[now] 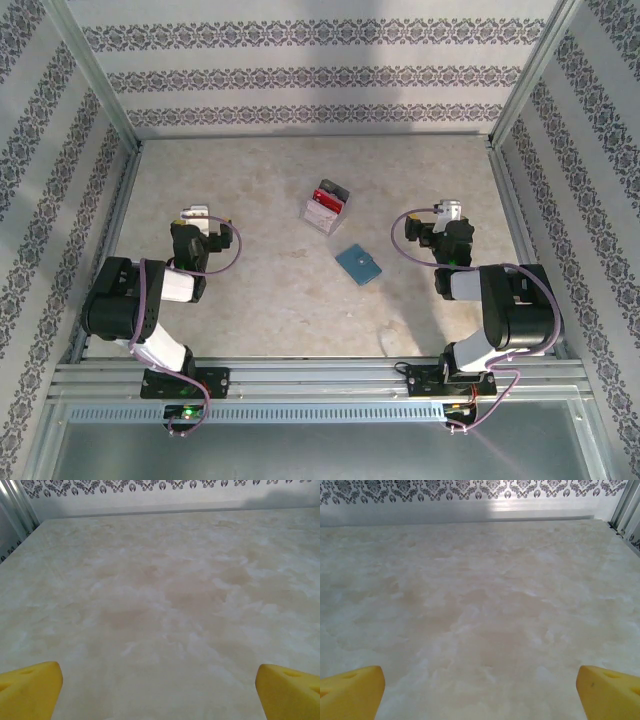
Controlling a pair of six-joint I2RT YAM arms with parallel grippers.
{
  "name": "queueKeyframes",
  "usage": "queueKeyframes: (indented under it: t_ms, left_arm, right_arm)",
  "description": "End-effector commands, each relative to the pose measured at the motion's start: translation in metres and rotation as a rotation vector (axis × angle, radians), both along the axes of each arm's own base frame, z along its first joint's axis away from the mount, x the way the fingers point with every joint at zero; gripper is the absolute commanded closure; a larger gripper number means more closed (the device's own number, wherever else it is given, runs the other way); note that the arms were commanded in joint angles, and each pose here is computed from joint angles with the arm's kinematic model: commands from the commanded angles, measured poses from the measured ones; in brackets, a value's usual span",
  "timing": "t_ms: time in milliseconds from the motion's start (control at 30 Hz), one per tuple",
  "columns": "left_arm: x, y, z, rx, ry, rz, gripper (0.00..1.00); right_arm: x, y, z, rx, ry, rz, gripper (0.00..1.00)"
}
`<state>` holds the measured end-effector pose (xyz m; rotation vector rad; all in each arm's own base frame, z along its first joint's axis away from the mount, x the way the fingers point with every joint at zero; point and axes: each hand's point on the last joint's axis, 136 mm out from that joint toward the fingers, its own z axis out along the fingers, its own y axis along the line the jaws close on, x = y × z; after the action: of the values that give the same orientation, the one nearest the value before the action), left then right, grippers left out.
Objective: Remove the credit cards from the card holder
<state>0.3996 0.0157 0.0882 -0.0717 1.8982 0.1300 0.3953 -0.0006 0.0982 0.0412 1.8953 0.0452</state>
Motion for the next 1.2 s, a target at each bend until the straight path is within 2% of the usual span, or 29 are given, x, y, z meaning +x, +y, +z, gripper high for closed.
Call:
queueKeyframes:
  t_ms: [0, 367, 567, 1167]
  left_arm:
    - [-0.001, 0.004, 0.002, -0.011, -0.006, 0.017, 0.01]
    - [-0.002, 0.002, 0.002, -0.011, -0.01, 0.006, 0.01]
    - [0.0, -0.01, 0.001, -0.01, 0.001, -0.073, 0.01]
    - [0.0, -0.011, 0.001, -0.009, 0.0, -0.074, 0.01]
  right_arm:
    - [0.004, 0.004, 0.009, -0.003, -0.031, 0.02, 0.02]
    - [0.004, 0.004, 0.009, -0.003, -0.031, 0.02, 0.02]
    - [0.004, 0.004, 0.009, -0.003, -0.031, 0.021, 0.02]
    - [0.004, 0.004, 0.009, -0.002, -0.031, 0.02, 0.02]
